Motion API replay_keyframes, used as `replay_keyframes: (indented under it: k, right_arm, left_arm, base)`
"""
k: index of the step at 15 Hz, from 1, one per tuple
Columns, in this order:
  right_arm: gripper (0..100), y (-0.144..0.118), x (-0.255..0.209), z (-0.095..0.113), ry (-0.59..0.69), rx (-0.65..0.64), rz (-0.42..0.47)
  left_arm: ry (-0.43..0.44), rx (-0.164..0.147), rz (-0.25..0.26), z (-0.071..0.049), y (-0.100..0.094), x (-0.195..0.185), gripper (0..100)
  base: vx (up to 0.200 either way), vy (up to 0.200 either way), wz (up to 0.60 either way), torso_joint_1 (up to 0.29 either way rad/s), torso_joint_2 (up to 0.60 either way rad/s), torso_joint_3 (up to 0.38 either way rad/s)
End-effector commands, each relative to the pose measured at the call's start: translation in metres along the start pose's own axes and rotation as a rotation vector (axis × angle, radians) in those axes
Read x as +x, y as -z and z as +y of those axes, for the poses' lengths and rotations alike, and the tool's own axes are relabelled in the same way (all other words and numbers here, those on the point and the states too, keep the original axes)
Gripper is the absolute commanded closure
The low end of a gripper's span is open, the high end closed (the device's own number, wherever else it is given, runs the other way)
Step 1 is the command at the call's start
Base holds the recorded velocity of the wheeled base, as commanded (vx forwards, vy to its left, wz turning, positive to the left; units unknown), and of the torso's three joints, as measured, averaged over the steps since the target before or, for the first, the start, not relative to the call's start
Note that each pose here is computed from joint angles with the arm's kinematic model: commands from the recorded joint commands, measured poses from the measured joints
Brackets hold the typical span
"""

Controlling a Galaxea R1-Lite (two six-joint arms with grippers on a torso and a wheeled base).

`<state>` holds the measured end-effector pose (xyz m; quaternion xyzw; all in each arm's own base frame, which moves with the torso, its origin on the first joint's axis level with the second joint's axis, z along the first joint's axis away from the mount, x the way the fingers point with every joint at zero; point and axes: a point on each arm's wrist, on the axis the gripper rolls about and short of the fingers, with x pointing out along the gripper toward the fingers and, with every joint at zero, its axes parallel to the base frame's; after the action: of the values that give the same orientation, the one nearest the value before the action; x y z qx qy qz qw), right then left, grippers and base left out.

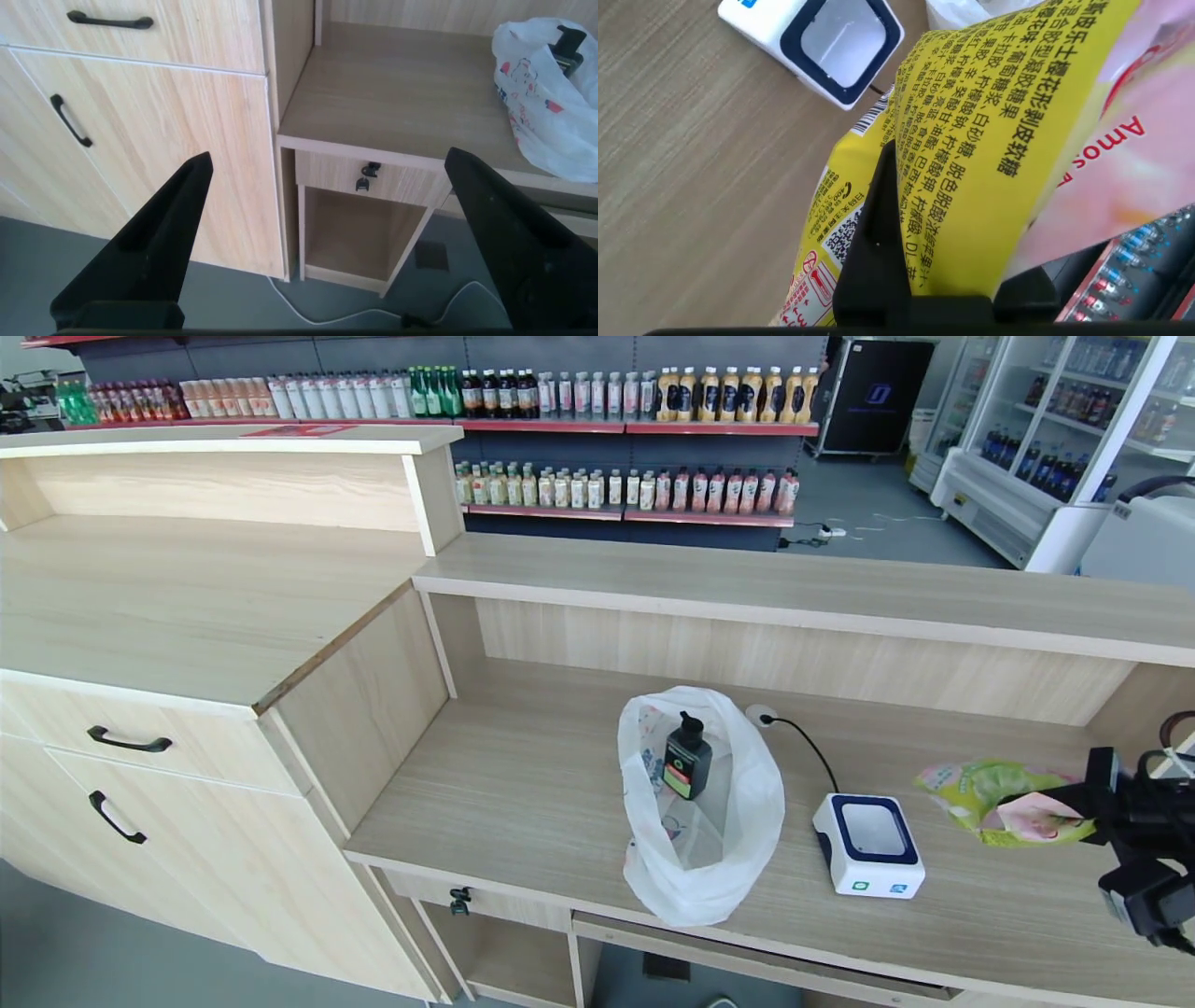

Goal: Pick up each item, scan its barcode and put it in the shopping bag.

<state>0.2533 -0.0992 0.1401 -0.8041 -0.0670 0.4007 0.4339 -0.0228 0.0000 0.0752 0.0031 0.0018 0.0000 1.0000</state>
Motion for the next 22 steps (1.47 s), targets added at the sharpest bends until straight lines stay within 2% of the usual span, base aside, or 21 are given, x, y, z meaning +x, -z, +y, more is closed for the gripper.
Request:
replay_keyframes:
  k: [1, 6, 12, 16, 22]
  right_arm:
    - [100, 0.007, 0.01, 0.007, -0.003, -0.012, -0.006]
    - [100, 0.024, 0.027, 0.015, 0.004, -0.069, 0.003]
    - [100, 0.019, 0.063, 0.016, 0.014, -0.078, -0.096]
    - [100, 0.024, 0.067, 0.018, 0.031, -0.128, -0.065]
    - [100, 0.025, 0.07, 0.021, 0.03, -0.129, -0.074]
  left_arm:
    - [0.0, 0.0, -0.001, 0.0, 0.0, 0.0, 0]
    - [0.0, 0.0, -0.001, 0.0, 0.0, 0.0, 0]
    - [0.0, 0.0, -0.001, 0.0, 0.0, 0.0, 0]
    - [0.0, 0.0, -0.001, 0.0, 0.0, 0.0, 0]
    - [0.0, -0.002, -0.001, 0.0, 0.0, 0.0, 0]
  base:
    - [0.0, 0.0, 0.0, 0.0, 0.0, 0.0]
    - [0.0, 0.0, 0.0, 0.0, 0.0, 0.0]
    - [0.0, 0.0, 0.0, 0.0, 0.0, 0.0]
    - [0.0, 0.0, 0.0, 0.0, 0.0, 0.0]
    - [0.0, 0.0, 0.0, 0.0, 0.0, 0.0]
